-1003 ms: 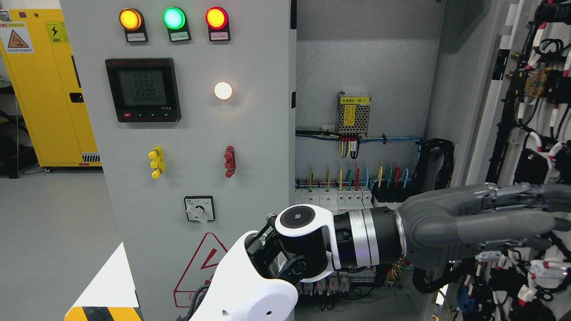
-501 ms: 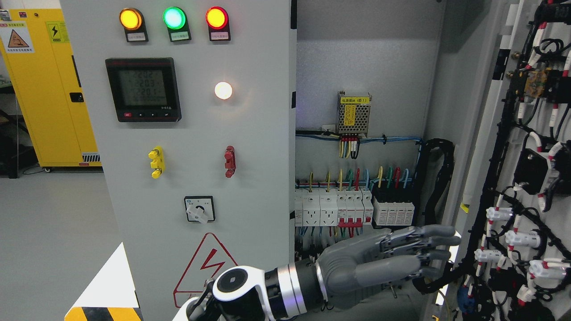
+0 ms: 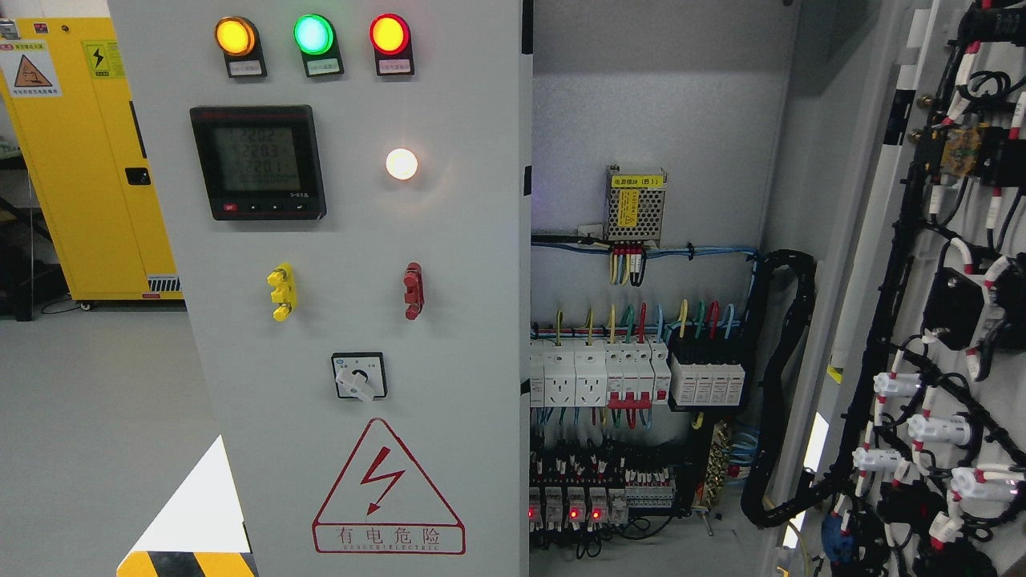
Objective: Open door with both hands
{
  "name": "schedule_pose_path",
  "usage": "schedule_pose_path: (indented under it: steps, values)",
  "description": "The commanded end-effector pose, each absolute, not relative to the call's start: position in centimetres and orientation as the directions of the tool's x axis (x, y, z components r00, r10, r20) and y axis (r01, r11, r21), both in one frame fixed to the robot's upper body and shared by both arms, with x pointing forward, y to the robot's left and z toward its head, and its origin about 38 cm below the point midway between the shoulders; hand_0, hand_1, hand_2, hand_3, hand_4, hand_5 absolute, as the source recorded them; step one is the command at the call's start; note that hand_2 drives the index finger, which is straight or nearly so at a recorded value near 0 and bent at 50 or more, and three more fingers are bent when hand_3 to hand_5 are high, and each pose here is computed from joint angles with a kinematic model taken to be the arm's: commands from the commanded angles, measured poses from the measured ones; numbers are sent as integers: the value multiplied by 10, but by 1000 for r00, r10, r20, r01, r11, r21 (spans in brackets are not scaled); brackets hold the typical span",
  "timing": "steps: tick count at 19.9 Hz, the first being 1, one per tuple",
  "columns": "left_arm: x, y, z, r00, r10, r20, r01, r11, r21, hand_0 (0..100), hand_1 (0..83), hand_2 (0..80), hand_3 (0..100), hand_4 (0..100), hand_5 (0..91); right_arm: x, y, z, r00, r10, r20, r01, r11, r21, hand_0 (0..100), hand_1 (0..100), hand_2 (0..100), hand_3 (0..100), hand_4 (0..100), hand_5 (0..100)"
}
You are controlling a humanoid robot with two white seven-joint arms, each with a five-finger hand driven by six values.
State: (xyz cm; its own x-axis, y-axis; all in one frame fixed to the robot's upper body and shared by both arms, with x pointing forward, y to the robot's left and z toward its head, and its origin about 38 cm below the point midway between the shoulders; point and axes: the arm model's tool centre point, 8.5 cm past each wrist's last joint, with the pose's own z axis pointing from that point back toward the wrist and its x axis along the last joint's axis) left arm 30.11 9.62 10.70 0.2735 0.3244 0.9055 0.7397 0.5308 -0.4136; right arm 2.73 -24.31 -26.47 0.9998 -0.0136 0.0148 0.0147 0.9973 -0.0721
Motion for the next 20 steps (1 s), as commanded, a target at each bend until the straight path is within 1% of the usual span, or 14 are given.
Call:
schedule_pose_path:
  steps: [1, 4, 6, 7, 9, 13, 15, 16, 18, 19, 20]
  values:
    - [231, 185, 5, 441, 313, 841, 450, 734, -509, 120, 556, 0, 0, 0, 0, 10, -243, -265, 1000, -16, -12, 15, 997, -72, 0, 500, 40, 0, 0, 0]
    - [216, 229, -41, 500, 317, 806, 297, 811, -503, 120, 556, 0, 0, 0, 0, 10, -243, -265, 1000, -16, -12, 15, 997, -72, 0, 500, 40, 0, 0, 0]
    - [198, 264, -81, 567, 333, 753, 156, 854, -495, 120, 556, 0, 0, 0, 0, 10, -243, -265, 1000, -18, -12, 17, 997, -71, 0, 500, 40, 0, 0, 0]
    - [188, 278, -98, 596, 345, 725, 94, 867, -490, 120, 556, 0, 0, 0, 0, 10, -243, -265, 1000, -16, -12, 15, 997, -72, 0, 500, 40, 0, 0, 0]
    - [158, 302, -134, 651, 391, 651, -46, 876, -480, 120, 556, 0, 0, 0, 0, 10, -243, -265, 1000, -16, -12, 15, 997, -72, 0, 500, 40, 0, 0, 0]
    - [104, 310, -178, 723, 423, 546, -171, 875, -452, 120, 556, 0, 0, 0, 0, 10, -243, -265, 1000, -19, -12, 18, 997, -72, 0, 500, 40, 0, 0, 0]
    - [72, 307, -200, 764, 454, 458, -245, 862, -445, 120, 556, 0, 0, 0, 0, 10, -243, -265, 1000, -18, -12, 17, 997, -72, 0, 500, 40, 0, 0, 0]
    - [57, 311, -210, 788, 460, 410, -279, 860, -428, 120, 556, 0, 0, 0, 0, 10, -243, -265, 1000, -19, -12, 18, 997, -72, 0, 500, 40, 0, 0, 0]
    - [43, 311, -227, 812, 483, 328, -340, 848, -407, 120, 556, 0, 0, 0, 0, 10, -243, -265, 1000, -21, -12, 20, 997, -72, 0, 500, 40, 0, 0, 0]
    - [28, 312, -235, 830, 488, 269, -373, 846, -382, 120, 556, 0, 0, 0, 0, 10, -243, -265, 1000, -19, -12, 18, 997, -72, 0, 500, 40, 0, 0, 0]
    - [24, 312, -241, 852, 473, 224, -380, 853, -358, 120, 556, 0, 0, 0, 0, 10, -243, -265, 1000, -19, -12, 18, 997, -72, 0, 500, 40, 0, 0, 0]
